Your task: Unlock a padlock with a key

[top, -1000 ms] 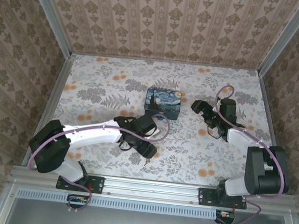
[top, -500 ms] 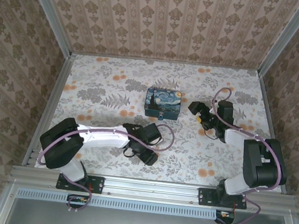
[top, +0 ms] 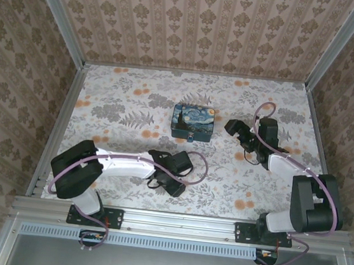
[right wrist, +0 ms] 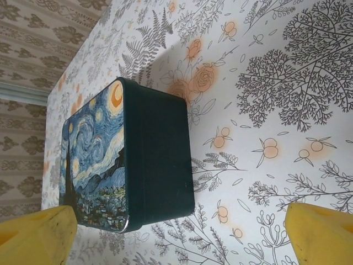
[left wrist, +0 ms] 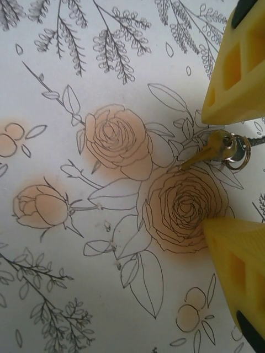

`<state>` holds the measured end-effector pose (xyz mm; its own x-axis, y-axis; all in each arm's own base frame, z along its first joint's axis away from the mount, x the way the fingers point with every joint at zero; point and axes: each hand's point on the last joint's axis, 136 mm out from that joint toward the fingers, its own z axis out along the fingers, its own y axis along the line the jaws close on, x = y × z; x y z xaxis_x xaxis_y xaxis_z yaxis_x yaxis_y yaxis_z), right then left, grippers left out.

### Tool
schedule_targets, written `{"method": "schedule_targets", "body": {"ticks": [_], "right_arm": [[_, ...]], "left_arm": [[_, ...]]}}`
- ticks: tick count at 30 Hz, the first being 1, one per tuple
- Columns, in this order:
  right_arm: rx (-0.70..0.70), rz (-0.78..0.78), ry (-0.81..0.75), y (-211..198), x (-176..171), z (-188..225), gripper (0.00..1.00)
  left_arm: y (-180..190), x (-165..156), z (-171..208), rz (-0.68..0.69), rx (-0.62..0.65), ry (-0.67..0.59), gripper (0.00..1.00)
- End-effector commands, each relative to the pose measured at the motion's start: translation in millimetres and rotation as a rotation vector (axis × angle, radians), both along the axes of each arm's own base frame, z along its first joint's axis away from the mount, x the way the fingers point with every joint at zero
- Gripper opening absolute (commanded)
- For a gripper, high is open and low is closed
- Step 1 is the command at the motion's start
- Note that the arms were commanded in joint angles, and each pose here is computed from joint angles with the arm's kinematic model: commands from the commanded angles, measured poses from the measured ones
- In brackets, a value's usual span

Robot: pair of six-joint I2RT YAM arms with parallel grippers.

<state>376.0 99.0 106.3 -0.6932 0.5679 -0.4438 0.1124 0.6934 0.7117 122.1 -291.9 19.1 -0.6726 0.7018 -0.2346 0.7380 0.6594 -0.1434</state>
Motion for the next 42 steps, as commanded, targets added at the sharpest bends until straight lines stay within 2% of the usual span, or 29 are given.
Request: {"method": "schedule_targets", "body": {"ticks": [1,12,19,25,30,38,42], "right_arm": [[-0.078,-0.002,0.009,-4,-2,0,0.97],[-0.171,-0.069,0.060,-11,2,0,0.99],[-0.167,-0.079,0.061,-11,6,2,1.00],[-0.154,-0.085,0.075,-10,7,-1,0.99],[-0.145,-0.087,0.084,-9,9,-2,0.99],[-0.083,-0.057,0.080,2,14,2,0.99],[-0.002,-0.014,0.059,17,16,6,1.00]], "left_arm": [[12,-3,-9,-0.002,0.062,-0.014,0.48],[11,-9,-12,-0.014,0.065,-0.012,0.41],[12,-17,-11,-0.016,0.069,-0.027,0.43],[16,-21,-17,-0.008,0.083,-0.021,0.40],[18,-23,-17,-0.003,0.080,-0.017,0.23],[17,-13,-16,0.014,0.076,-0.044,0.01],[14,5,-12,0.048,0.048,-0.067,0.00]]}}
